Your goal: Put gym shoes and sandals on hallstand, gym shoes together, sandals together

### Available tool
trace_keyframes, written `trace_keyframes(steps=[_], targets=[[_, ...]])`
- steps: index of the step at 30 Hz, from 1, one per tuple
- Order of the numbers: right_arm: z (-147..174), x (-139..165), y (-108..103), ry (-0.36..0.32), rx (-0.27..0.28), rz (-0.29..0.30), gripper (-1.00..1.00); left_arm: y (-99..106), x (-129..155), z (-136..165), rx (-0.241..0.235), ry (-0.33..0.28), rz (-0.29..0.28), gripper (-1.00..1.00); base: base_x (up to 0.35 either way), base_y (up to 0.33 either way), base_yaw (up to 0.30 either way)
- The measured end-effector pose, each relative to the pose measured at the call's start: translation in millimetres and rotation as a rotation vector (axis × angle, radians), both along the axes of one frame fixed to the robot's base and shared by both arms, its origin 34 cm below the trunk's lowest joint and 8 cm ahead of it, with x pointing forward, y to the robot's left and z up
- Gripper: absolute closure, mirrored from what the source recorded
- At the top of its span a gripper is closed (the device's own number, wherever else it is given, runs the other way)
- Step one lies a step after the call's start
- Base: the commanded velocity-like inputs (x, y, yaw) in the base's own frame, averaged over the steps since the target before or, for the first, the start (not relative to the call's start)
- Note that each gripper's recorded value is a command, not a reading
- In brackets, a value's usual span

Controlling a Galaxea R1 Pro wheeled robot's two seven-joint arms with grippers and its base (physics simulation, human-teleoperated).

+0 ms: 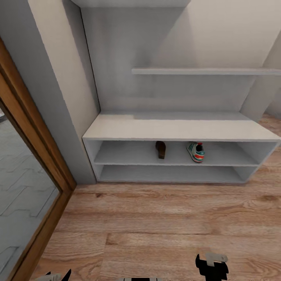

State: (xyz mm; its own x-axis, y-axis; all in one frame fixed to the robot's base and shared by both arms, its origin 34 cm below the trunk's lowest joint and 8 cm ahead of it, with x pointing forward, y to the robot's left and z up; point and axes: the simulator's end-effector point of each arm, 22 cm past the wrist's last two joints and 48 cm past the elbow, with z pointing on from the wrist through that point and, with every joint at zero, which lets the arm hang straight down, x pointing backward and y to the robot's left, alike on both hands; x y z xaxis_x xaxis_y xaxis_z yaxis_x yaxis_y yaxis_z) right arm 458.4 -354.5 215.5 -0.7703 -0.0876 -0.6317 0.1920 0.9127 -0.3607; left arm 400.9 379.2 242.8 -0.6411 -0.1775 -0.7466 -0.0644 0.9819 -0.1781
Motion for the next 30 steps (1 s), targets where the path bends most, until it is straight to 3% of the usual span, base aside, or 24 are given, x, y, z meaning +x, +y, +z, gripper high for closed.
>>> trace_keyframes(steps=[13, 23, 30], targets=[[-1.9, -2.7, -0.7, 0.006, 0.007, 0.009, -1.0, -0.2, 0.0, -0.1, 0.0, 0.0, 0.002, -1.0, 0.0, 0.0, -0.265], [-13.5, 1.8, 36.5, 0.022, 0.143, 0.121, -1.0, -3.9, -5.9, -4.3, -0.01, 0.014, 0.003, -1.0, 0.0, 0.0, -0.267], [-16.1, 0.9, 52.3, 0.027, 0.177, 0.141, -1.0, -12.7, -14.2, -10.2, -0.026, 0.031, 0.002, -1.0, 0.0, 0.0, -0.267]])
